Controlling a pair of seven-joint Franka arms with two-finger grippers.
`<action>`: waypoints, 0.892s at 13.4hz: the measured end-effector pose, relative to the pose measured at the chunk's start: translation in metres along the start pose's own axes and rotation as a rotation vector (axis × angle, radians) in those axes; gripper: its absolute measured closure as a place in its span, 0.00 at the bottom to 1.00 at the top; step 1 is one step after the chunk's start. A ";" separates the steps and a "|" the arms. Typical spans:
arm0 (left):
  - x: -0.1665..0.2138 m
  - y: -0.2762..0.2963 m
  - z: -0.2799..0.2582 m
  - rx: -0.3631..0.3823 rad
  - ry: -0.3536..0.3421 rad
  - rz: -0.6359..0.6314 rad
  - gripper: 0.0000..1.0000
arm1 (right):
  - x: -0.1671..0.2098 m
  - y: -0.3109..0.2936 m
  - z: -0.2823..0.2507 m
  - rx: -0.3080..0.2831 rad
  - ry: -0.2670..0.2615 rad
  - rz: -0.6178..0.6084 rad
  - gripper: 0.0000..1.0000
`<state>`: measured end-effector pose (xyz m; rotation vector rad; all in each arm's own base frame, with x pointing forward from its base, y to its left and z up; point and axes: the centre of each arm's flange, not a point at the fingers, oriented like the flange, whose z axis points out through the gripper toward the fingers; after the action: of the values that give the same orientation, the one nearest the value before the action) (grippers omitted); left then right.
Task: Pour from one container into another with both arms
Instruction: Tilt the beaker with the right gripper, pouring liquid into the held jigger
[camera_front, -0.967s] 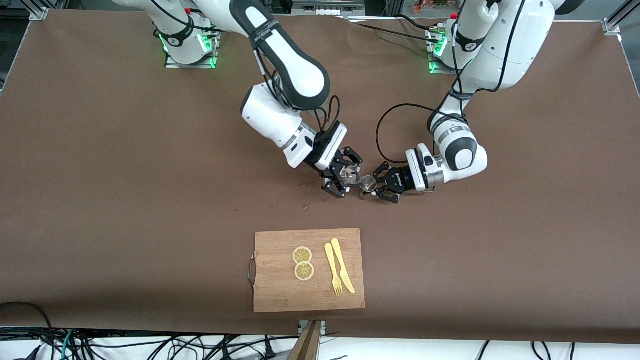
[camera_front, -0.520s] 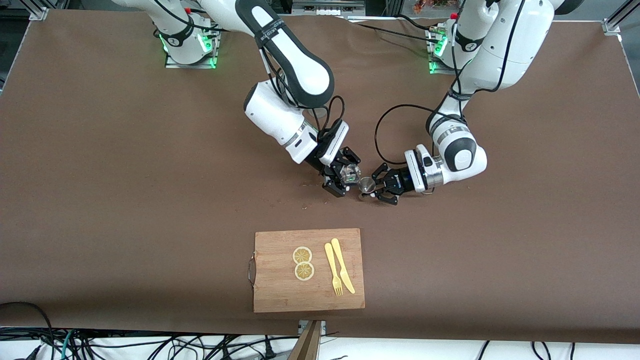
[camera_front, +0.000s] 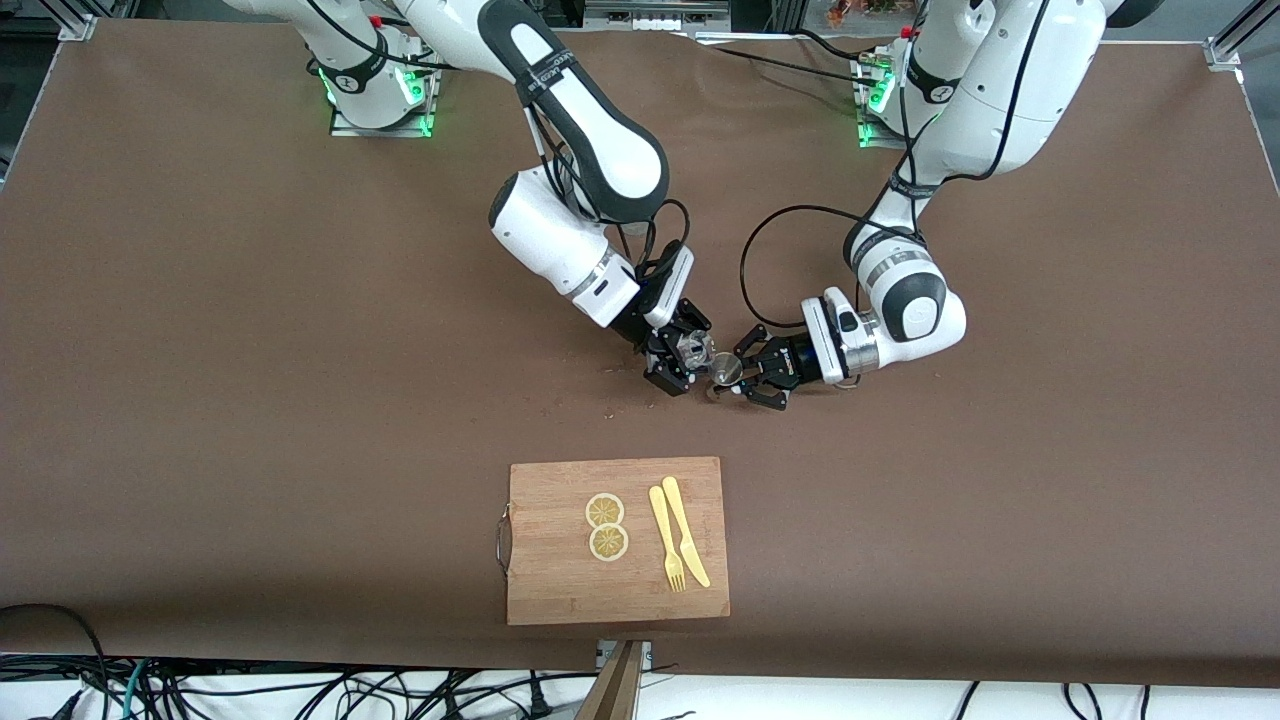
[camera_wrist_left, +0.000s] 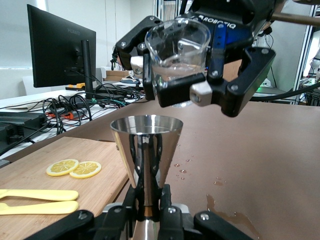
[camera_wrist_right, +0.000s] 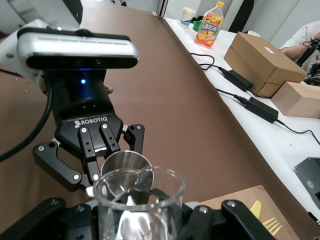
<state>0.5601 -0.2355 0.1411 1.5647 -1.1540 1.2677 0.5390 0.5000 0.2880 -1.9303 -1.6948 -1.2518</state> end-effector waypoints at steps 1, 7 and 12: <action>0.000 0.000 0.000 0.000 0.000 0.000 0.79 | 0.000 0.001 0.000 -0.003 -0.009 -0.025 0.88; 0.001 0.000 0.000 0.000 0.001 -0.003 0.79 | 0.004 0.009 -0.003 -0.027 -0.040 -0.125 0.88; 0.001 0.000 0.001 -0.001 0.002 -0.020 0.79 | 0.010 0.016 -0.004 -0.027 -0.066 -0.250 0.88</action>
<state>0.5600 -0.2367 0.1422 1.5701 -1.1351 1.2550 0.5512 0.4992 0.3027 -1.8368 -2.0139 -1.3142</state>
